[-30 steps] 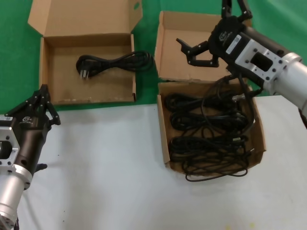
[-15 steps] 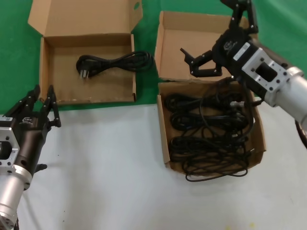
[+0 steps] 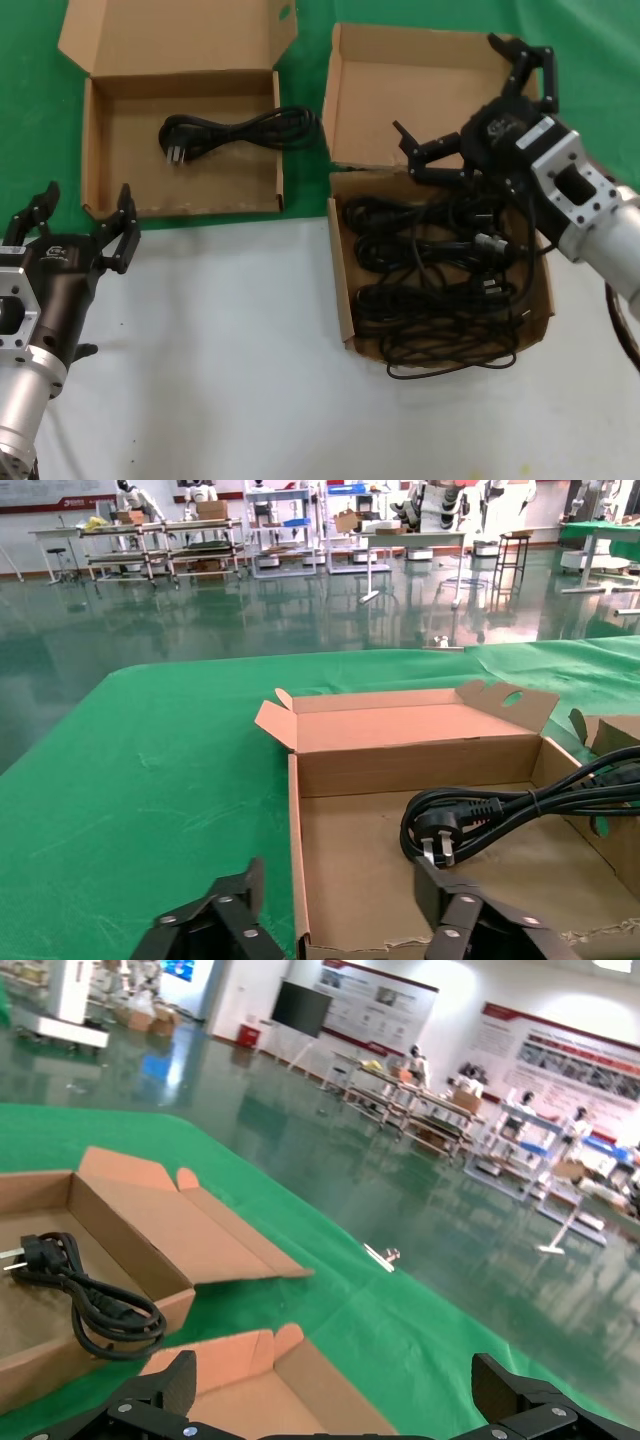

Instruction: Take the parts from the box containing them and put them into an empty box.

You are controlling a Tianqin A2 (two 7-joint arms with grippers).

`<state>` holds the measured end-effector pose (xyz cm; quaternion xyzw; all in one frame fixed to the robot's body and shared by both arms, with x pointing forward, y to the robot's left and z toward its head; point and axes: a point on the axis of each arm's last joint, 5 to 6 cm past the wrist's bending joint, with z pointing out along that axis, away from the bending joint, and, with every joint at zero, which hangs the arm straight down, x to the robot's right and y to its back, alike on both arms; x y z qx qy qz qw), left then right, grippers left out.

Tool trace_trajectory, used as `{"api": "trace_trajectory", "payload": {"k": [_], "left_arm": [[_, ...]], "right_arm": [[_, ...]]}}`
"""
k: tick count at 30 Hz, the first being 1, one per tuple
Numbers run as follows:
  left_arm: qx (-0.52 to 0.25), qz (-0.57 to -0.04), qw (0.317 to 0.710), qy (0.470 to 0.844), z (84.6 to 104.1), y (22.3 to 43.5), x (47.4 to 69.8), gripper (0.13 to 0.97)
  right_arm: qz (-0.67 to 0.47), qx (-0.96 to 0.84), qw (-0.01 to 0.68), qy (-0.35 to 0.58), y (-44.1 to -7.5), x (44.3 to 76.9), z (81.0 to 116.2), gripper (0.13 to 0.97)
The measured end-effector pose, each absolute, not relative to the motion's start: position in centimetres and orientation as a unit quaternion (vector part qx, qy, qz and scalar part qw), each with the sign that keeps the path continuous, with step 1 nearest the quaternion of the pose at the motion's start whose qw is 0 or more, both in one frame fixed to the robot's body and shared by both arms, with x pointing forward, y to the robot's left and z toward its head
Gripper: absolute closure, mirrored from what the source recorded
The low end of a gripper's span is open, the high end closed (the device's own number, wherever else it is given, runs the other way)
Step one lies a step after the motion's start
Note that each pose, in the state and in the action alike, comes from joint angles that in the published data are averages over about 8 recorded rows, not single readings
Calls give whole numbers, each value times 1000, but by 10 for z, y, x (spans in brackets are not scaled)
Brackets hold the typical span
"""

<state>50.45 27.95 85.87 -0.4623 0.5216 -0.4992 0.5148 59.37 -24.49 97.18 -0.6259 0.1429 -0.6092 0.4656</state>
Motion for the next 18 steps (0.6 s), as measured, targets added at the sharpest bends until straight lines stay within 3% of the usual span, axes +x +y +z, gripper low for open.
{"api": "trace_trajectory", "payload": {"k": [4,12,18], "left_arm": [[-463,-499,515,522,858,280,504,632],[-464,-498,514,521,858,280,504,417],[-464,-498,514,521,857,280,504,317]], "right_arm": [[-602,-620,474,168,-247,589,962,130],[-588,-607,488,218,-252,578,943,130],[-577,-597,495,256,-256,569,929,130]]}}
